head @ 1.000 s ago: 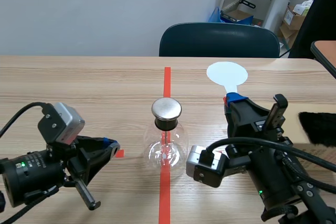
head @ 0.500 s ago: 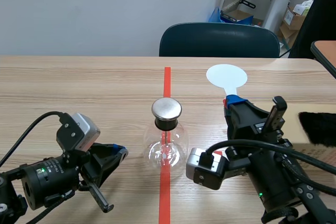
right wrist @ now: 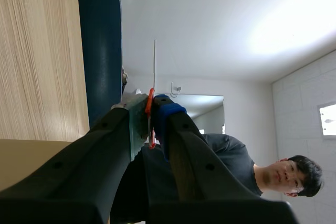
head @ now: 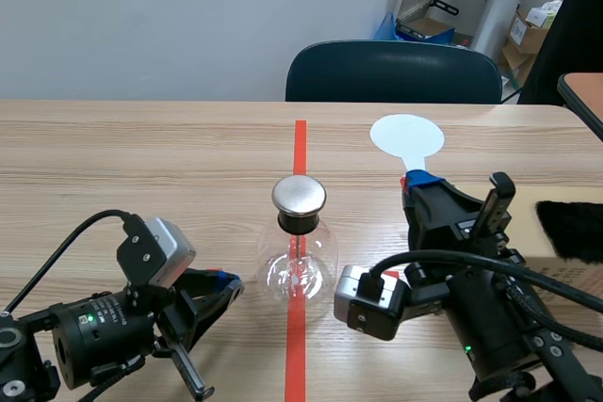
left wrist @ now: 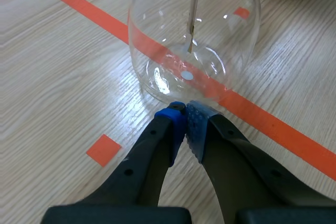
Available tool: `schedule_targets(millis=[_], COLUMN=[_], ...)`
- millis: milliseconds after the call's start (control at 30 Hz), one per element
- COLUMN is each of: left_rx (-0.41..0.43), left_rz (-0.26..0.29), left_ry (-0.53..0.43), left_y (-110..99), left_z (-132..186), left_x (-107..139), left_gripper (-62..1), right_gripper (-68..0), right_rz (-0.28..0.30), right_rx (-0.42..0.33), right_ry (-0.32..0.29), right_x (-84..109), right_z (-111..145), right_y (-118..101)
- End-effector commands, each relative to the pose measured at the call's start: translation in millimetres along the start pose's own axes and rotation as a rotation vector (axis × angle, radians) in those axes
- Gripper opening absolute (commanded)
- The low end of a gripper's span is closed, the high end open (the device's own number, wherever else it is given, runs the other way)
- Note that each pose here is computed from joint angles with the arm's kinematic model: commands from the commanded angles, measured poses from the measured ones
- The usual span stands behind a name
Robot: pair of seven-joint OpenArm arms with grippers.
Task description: Do the electroscope experiment
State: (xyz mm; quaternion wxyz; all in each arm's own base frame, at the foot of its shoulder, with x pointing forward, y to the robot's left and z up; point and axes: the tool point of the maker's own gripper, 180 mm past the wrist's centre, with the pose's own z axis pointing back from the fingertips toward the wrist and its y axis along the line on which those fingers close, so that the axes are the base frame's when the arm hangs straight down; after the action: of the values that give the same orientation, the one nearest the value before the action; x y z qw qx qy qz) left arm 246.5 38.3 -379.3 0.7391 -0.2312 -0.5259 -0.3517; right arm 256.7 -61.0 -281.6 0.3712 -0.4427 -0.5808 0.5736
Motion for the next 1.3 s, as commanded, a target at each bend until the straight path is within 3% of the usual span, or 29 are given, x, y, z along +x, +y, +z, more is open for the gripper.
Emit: schedule_targets(millis=[0, 1267], left_rx=[0.001, 0.004], left_rz=[-0.002, 0.001], left_ry=[-0.035, -0.024], left_y=[1.5, 2.5], left_z=[-2.9, -1.9], left_x=[10.2, 6.2], left_gripper=[-57.8, -57.8], right_gripper=[-66.9, -66.9], right_rz=[-0.001, 0.0], right_rx=[-0.022, -0.022], right_ry=[0.001, 0.002], right_x=[-0.9, -1.1], right_z=[-2.4, -2.4], right_y=[-5.4, -5.5])
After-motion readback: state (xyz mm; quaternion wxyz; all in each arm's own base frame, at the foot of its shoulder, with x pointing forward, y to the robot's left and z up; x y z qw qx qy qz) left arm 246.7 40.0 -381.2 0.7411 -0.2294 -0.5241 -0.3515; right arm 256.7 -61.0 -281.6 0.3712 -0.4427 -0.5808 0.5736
